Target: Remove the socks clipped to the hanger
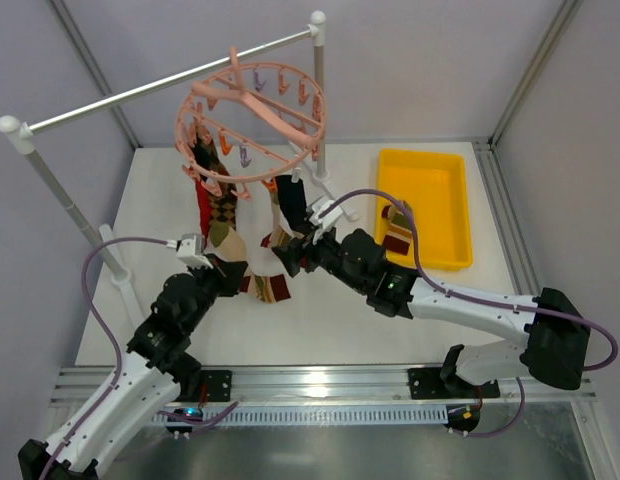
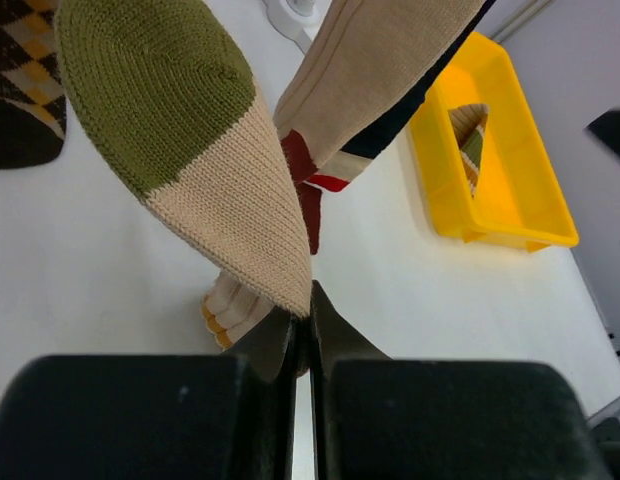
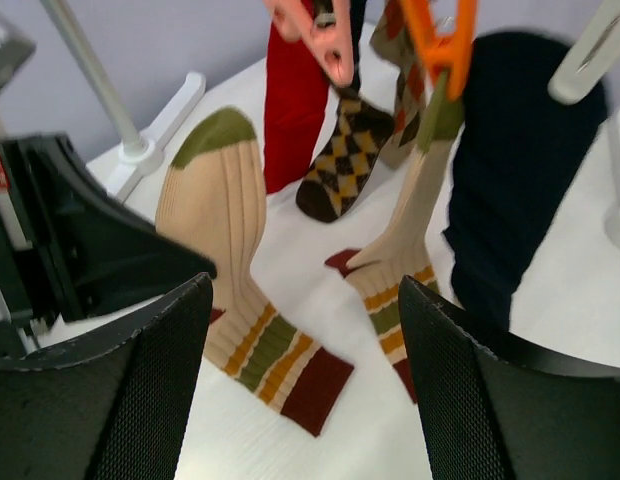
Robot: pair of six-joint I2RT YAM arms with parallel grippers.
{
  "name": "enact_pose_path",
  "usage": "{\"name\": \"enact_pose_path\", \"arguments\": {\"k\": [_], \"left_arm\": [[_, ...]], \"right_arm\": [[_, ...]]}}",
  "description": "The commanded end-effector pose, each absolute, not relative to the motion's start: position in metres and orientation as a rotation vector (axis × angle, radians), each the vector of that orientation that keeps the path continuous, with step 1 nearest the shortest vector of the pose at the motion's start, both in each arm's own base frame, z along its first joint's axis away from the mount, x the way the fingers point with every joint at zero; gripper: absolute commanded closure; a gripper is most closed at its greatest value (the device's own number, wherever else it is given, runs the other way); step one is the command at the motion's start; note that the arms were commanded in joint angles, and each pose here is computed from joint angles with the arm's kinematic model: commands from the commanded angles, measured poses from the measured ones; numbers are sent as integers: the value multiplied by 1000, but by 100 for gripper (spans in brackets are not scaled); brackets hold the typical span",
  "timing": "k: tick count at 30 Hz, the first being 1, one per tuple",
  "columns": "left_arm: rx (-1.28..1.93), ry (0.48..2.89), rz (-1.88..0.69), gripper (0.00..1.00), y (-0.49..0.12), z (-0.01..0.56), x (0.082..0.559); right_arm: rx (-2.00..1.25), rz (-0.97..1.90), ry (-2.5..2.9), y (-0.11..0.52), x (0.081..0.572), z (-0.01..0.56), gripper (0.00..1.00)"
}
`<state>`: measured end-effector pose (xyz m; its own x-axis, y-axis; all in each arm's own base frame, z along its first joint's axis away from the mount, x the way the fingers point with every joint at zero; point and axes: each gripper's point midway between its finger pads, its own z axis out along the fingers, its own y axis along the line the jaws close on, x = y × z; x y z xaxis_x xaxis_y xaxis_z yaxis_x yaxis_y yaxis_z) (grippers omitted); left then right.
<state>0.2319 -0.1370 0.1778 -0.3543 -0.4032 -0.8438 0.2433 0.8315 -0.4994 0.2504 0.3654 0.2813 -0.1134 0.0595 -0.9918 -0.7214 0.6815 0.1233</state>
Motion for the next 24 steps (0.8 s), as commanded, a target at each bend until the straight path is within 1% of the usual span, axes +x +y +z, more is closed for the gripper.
{"name": "enact_pose_path", "arguments": {"k": [1, 5, 11, 16, 24], "left_arm": [[-213, 1754, -815, 100, -148, 216, 232], [-278, 1736, -903, 100, -153, 230, 230], [-335, 1718, -981, 100, -158, 236, 229], [-368, 1720, -1071, 100, -168, 233, 227], [-354, 1687, -1215, 100, -182, 247, 219]], "right_arm": [[-624, 845, 1514, 383, 229, 269, 24], [-673, 894, 1519, 398, 213, 248, 24], [-723, 937, 1501, 421, 199, 238, 24], [-752, 931, 1515, 436, 201, 226, 24], [-751, 859, 1500, 449, 217, 215, 24]]}}
